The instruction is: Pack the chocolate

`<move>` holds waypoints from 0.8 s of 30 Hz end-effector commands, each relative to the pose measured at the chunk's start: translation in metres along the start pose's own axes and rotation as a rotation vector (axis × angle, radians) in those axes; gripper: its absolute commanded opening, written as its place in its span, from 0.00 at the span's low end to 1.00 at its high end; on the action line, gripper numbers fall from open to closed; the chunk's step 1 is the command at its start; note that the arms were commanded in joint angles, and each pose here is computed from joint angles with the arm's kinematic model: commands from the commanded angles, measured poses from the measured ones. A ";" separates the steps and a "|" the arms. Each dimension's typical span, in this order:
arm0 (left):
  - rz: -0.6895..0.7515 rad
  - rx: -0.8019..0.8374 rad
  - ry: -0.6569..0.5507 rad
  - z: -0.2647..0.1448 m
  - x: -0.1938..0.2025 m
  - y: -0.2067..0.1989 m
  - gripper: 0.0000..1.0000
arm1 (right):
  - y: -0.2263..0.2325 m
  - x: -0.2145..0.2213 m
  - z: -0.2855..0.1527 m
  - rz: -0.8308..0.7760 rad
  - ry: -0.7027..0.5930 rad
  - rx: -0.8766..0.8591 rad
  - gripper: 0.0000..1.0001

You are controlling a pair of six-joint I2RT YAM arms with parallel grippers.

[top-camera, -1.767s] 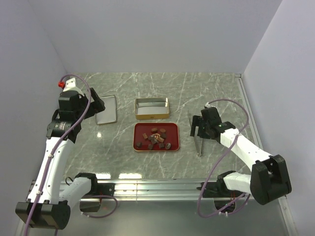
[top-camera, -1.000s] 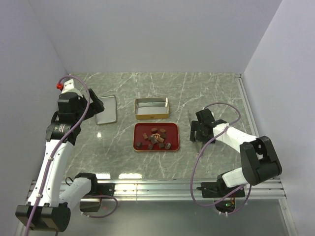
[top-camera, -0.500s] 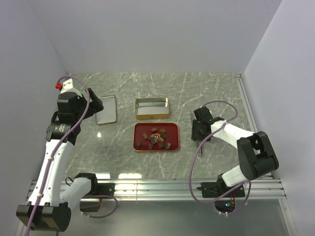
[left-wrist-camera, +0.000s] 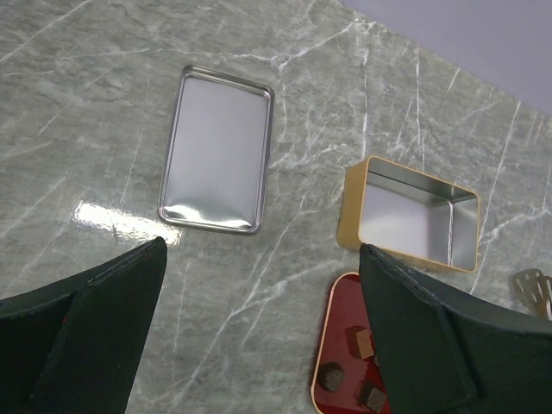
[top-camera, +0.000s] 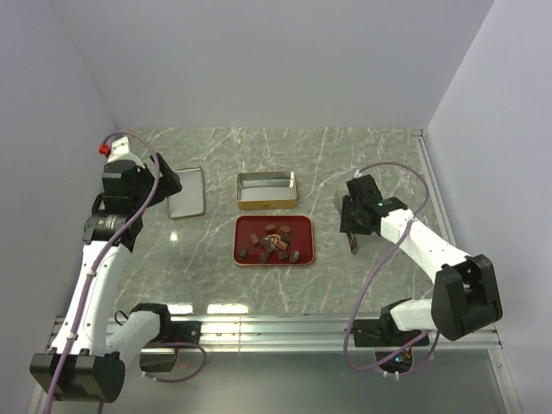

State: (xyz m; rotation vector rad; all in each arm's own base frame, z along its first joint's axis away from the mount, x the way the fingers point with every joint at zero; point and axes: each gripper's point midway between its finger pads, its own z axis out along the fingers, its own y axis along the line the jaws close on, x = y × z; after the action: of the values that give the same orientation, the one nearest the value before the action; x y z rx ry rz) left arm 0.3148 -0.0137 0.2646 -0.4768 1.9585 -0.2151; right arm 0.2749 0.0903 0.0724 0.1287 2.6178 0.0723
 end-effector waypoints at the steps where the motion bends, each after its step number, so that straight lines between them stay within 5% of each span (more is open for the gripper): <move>1: 0.024 0.021 -0.038 0.001 -0.010 -0.003 1.00 | 0.006 -0.018 -0.024 0.000 -0.036 -0.018 0.46; 24: 0.021 0.007 -0.049 -0.005 -0.012 0.001 0.99 | 0.041 -0.054 -0.109 -0.056 -0.131 -0.184 0.44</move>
State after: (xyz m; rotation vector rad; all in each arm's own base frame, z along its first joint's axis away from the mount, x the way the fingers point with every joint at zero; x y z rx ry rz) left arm 0.3138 -0.0116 0.2659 -0.4617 1.9558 -0.2012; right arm 0.2732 0.1058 0.1581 0.0858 2.5466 0.1877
